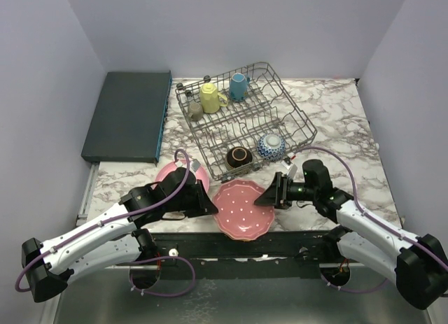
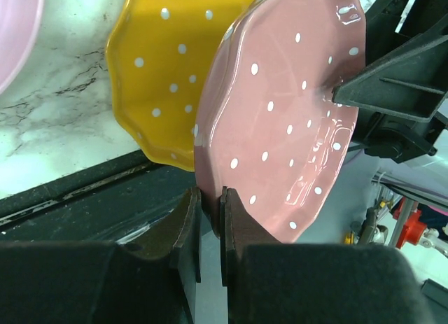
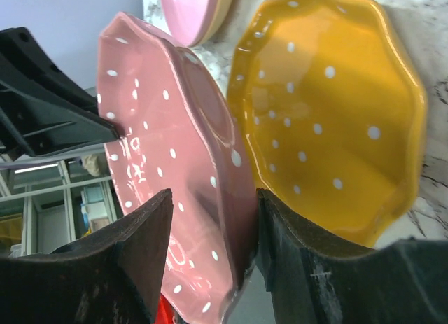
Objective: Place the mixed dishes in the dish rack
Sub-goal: Insert the plate into the dish rack.
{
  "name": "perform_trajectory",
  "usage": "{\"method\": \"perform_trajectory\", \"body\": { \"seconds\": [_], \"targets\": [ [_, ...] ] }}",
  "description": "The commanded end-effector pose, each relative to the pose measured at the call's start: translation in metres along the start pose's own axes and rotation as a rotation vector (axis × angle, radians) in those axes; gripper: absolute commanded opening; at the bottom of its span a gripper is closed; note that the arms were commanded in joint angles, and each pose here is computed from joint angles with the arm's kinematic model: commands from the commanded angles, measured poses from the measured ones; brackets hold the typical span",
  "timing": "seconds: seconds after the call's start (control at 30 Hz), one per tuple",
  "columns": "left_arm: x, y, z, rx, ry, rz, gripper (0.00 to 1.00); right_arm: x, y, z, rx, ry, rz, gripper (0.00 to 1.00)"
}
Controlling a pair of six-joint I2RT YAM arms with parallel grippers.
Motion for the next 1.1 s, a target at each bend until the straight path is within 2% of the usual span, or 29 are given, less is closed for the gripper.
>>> {"method": "perform_trajectory", "body": {
  "seconds": [0.0, 0.5, 0.73, 0.87, 1.07],
  "targets": [
    [-0.041, 0.015, 0.010, -0.027, 0.006, -0.235, 0.00, 0.014, 0.002, 0.001, 0.002, 0.037, 0.123, 0.56],
    [-0.022, -0.002, 0.007, -0.032, -0.004, -0.150, 0.00, 0.032, 0.019, -0.004, -0.061, 0.080, 0.205, 0.40],
    [-0.023, -0.004, 0.009, -0.042, -0.025, -0.137, 0.00, 0.034, 0.022, -0.005, -0.071, 0.084, 0.221, 0.19],
    [-0.024, -0.005, 0.012, -0.059, -0.038, -0.129, 0.00, 0.035, 0.022, -0.004, -0.072, 0.087, 0.209, 0.00],
    [-0.027, -0.005, 0.017, -0.089, -0.067, -0.121, 0.19, 0.039, 0.024, 0.002, -0.100, 0.102, 0.166, 0.00]
  ]
}}
Point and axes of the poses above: each gripper's point midway between its finger pads, its own y axis back along the fingers, its own x axis along the line the jaws close on, z = x × y, the point moved 9 cm from there along y, back along the fingers, and after that the axes turned 4 degrees about y, right-handed, at the moved point
